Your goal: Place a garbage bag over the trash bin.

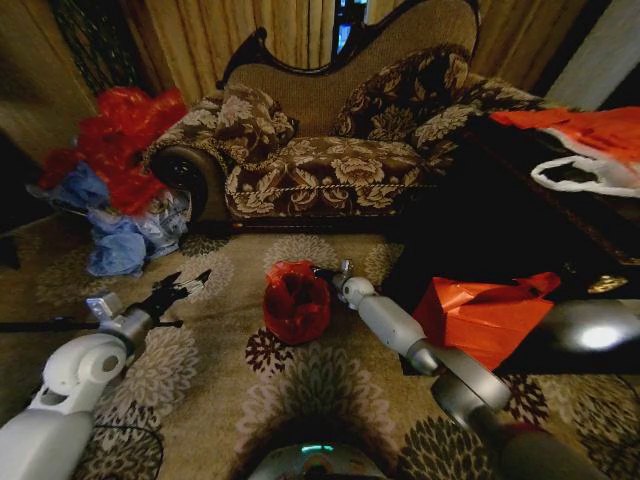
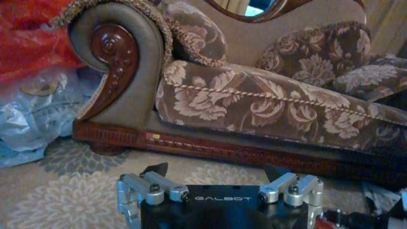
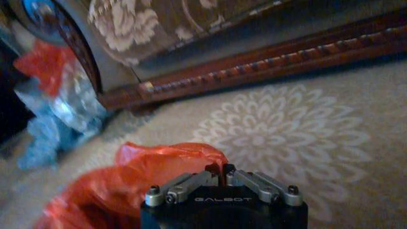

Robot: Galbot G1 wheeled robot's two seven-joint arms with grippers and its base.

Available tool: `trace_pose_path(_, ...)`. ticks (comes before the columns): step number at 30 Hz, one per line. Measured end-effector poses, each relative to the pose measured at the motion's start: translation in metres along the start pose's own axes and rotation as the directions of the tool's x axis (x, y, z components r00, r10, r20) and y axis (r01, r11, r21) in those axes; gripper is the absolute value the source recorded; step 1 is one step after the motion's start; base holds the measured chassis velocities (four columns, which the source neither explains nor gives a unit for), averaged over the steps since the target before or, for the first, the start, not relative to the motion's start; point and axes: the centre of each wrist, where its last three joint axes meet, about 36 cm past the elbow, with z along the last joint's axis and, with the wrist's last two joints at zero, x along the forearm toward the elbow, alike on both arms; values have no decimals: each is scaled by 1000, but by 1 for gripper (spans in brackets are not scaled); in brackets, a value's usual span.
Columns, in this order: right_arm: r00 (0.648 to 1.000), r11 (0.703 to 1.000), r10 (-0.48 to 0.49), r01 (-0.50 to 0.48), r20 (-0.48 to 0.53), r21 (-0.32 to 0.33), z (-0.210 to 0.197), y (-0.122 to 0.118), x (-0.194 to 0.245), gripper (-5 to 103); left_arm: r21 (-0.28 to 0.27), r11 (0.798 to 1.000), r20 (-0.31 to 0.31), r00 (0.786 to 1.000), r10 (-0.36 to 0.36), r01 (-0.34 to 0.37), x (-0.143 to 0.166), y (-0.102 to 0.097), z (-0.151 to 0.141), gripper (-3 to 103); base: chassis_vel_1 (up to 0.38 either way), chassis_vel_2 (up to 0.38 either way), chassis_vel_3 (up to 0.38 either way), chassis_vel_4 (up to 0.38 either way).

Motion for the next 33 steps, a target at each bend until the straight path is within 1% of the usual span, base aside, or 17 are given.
trace_pose_path(1,1000,1000,4,-4,-8,23,2,-4,0,0,0,1000,1,1000,6,-6,0,0,2,100,0,0,0,0)
trace_pose_path(2,1000,1000,4,-4,-8,23,2,-4,0,0,0,1000,1,1000,6,-6,0,0,2,100,0,0,0,0)
trace_pose_path(4,1000,999,10,-9,-17,47,4,-7,0,0,-4,1000,-2,1000,18,-18,-1,-1,7,100,0,0,0,0)
trace_pose_path(6,1000,998,12,-10,-20,57,4,-8,0,0,-5,1000,-3,1000,20,-20,-2,-1,8,100,0,0,0,0)
trace_pose_path(7,999,996,8,-5,-32,90,7,-11,1,0,-7,1000,-6,1000,26,-26,-3,-1,11,100,0,0,0,0)
trace_pose_path(8,999,994,3,1,-41,111,10,-15,1,0,-8,1000,-8,1000,29,-29,-3,-1,12,100,0,0,0,0)
trace_pose_path(9,999,994,3,1,-41,111,10,-15,1,0,-8,1000,-8,1000,29,-29,-3,-1,12,100,0,0,0,0)
trace_pose_path(11,999,990,-3,11,-54,144,19,-21,0,0,-9,999,-10,999,37,-37,-5,-2,13,100,0,0,0,0)
trace_pose_path(15,998,986,1,9,-59,167,35,-23,-5,0,-10,999,-14,999,44,-45,-6,-2,15,100,0,0,0,0)
trace_pose_path(18,998,986,0,11,-64,167,43,-25,-8,0,-8,999,-16,999,50,-50,-7,-3,17,100,0,0,0,0)
trace_pose_path(23,998,990,5,5,-70,141,59,-28,-11,0,-5,998,-17,998,57,-57,-7,-6,20,100,0,0,0,0)
trace_pose_path(25,997,990,5,5,-72,142,61,-28,-10,0,-4,998,-17,998,58,-58,-6,-6,20,100,0,0,0,0)
trace_pose_path(32,995,989,16,-1,-94,148,88,-31,-7,0,-3,998,-20,998,68,-68,-5,-11,24,100,0,0,0,0)
trace_pose_path(33,995,987,22,-6,-98,159,95,-32,-6,0,-3,997,-20,997,71,-71,-4,-13,25,100,0,0,0,0)
